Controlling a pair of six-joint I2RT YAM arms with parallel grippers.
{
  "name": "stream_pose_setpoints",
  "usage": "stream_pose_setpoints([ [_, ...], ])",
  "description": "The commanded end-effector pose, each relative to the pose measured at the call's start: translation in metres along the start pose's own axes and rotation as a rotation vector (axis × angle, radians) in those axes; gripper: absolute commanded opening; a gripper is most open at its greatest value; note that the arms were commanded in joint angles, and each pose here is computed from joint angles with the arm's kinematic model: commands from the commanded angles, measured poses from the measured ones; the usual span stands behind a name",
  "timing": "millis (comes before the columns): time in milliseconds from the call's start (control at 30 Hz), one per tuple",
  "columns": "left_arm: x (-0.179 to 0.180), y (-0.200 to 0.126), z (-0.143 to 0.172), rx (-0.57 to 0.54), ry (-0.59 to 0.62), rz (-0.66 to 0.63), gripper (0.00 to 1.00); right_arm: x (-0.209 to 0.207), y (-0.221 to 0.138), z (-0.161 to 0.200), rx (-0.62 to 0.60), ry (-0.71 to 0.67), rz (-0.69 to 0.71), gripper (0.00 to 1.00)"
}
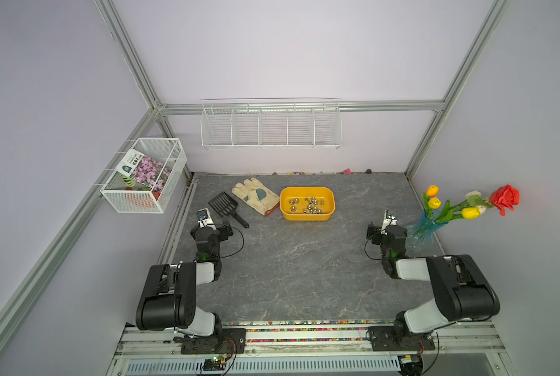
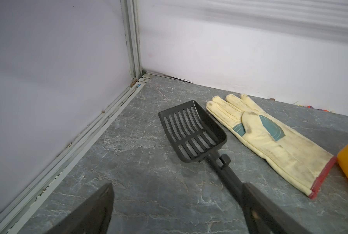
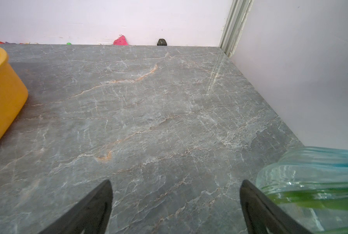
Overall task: Put the nuts on the desktop into the storage box
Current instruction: Reset both arms
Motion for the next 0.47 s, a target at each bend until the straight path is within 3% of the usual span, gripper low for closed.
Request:
stream_pose_setpoints([
  [0,0.0003,-0.001,0.0027,-0.001,0.013,-0.007,1.0,0.0009,-0.0011,-0.0095,-0.022,0.011,-0.001,0.99],
  [433,0.0002,-0.0012,0.0033,0.001,0.014,-0.007,1.0,0.0007,-0.0009,-0.0095,-0.022,0.01,0.001,0.99],
])
Point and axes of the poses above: each gripper's point midway between its finger pads, its own y axis out along the fingers, its own x axis along the line the jaws close on, z = x × y, the point moved 2 cm from there along -y, back along the fingers, and after that the axes turned 10 degrees about y, right-handed, at the moved point
